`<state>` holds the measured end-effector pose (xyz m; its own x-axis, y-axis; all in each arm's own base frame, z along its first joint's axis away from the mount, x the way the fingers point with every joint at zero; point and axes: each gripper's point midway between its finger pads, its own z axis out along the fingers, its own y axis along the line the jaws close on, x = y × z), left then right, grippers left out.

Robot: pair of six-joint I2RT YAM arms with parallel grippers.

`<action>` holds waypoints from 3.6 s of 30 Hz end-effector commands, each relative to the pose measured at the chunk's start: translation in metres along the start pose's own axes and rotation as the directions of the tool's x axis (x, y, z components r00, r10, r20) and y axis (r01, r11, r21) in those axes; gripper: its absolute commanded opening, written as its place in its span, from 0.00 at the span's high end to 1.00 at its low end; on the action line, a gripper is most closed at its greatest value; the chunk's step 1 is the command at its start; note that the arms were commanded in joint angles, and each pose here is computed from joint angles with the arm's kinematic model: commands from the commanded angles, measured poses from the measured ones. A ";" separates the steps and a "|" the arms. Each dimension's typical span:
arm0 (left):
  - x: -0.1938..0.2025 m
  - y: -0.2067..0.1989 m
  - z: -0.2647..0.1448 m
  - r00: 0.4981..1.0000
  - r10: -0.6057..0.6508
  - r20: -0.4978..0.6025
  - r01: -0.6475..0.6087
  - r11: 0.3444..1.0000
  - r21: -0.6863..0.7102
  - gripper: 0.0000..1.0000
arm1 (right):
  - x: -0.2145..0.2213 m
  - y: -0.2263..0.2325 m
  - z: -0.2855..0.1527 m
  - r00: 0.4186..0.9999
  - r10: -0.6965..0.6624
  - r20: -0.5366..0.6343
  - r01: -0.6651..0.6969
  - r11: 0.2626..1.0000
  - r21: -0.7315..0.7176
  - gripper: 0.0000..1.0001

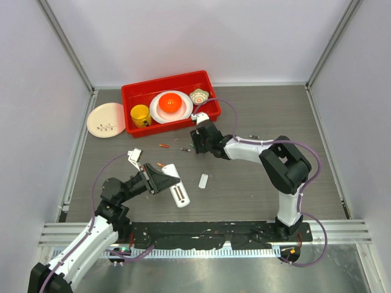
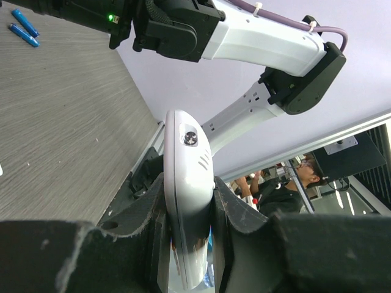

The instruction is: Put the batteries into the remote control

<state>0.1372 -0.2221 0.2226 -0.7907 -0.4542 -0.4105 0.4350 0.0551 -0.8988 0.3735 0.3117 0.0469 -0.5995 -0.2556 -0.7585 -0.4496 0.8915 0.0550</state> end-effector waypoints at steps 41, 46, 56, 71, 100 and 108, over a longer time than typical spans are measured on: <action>-0.003 -0.010 0.000 0.998 0.057 0.003 -0.057 0.998 0.031 0.99 | 0.018 0.003 0.008 1.000 0.009 -0.014 -0.009 1.000 0.017 0.99; -0.004 0.001 -0.002 0.998 0.062 0.022 -0.062 0.998 -0.010 1.00 | 0.006 0.002 -0.024 0.996 0.078 0.048 -0.079 0.997 0.001 0.99; -0.015 0.024 -0.001 0.993 0.062 0.100 -0.053 0.994 -0.095 1.00 | 0.029 -0.019 -0.085 0.993 0.116 0.009 -0.117 0.991 0.061 0.99; -0.025 0.023 0.015 0.992 0.083 0.096 -0.077 0.995 -0.067 1.00 | 0.104 -0.036 -0.112 0.962 0.121 -0.246 -0.084 0.984 0.159 0.99; -0.022 0.025 0.014 0.993 0.094 0.077 -0.088 0.994 -0.068 1.00 | 0.119 -0.035 -0.099 0.933 0.073 -0.351 -0.029 0.991 0.130 0.71; -0.025 0.029 0.017 0.991 0.097 0.091 -0.090 0.993 -0.081 1.00 | 0.132 -0.027 -0.098 0.916 0.091 -0.391 -0.060 0.994 0.089 0.96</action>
<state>0.1717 -0.2234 0.1873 -0.7513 -0.5048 -0.4252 0.3866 0.1856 -0.9034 0.2473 0.2118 0.0177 -0.8320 -0.2914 -0.4721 -0.3351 0.9421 0.0089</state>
